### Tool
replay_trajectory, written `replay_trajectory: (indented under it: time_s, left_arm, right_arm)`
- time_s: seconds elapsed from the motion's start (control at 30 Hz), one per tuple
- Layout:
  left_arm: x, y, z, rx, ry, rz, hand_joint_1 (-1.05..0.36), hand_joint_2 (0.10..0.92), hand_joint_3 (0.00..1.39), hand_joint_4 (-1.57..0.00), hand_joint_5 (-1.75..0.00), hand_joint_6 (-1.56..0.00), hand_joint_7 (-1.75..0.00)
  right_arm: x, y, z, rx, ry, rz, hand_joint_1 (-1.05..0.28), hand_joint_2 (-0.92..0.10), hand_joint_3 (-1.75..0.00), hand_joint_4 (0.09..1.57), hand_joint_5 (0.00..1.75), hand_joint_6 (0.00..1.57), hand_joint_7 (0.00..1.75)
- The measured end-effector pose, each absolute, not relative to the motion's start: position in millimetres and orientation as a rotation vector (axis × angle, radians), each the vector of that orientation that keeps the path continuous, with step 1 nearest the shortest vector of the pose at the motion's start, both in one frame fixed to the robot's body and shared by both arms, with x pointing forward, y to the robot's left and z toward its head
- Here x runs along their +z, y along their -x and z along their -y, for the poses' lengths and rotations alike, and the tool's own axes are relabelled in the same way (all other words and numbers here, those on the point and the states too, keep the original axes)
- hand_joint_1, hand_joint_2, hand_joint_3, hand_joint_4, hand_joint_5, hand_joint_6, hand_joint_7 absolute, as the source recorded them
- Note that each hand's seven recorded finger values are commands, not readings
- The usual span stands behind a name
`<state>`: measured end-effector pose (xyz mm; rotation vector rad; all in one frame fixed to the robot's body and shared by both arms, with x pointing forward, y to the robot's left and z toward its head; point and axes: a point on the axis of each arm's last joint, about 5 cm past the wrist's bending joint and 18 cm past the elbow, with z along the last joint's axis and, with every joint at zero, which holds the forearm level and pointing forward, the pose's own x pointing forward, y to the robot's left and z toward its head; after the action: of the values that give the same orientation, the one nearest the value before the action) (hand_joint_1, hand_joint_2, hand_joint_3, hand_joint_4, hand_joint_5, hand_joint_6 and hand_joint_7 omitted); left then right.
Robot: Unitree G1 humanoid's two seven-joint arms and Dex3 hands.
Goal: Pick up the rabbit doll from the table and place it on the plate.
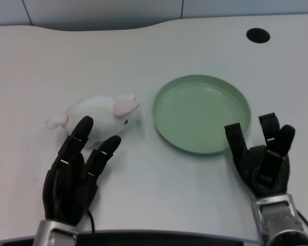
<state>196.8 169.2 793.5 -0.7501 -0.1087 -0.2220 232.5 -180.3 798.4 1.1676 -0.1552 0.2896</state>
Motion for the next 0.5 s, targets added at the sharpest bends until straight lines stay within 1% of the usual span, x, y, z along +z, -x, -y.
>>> replay_trajectory:
  time_s: [0.17, 0.27, 0.4, 0.5]
  left_arm:
    - [793, -196.4, -169, -0.223, 0.75, 0.109, -0.79, 0.921, 0.23, -0.32, -0.77, -0.43, 0.0]
    - [793, -195.5, -170, -0.222, 0.748, 0.111, -0.79, 0.921, 0.23, -0.31, -0.77, -0.43, 0.0]
    - [793, -193.6, -172, -0.218, 0.745, 0.114, -0.79, 0.921, 0.23, -0.32, -0.77, -0.44, -0.01]
    - [793, -192.6, -173, -0.215, 0.745, 0.114, -0.79, 0.921, 0.22, -0.32, -0.77, -0.43, 0.0]
  right_arm:
    - [798.2, -231.1, 182.3, 0.288, -1.16, 0.169, -0.57, -0.92, -0.12, 0.78, 1.75, 0.64, 1.7]
    - [798.2, -228.8, 187.1, 0.279, -1.146, 0.19, -0.57, -0.92, -0.12, 0.77, 1.75, 0.6, 1.72]
    - [797.8, -222.4, 198.2, 0.252, -1.108, 0.225, -0.56, -0.92, -0.13, 0.76, 1.75, 0.59, 1.72]
    - [795.8, -215.5, 205.0, 0.238, -1.09, 0.243, -0.57, -0.92, -0.16, 0.77, 1.75, 0.65, 1.62]
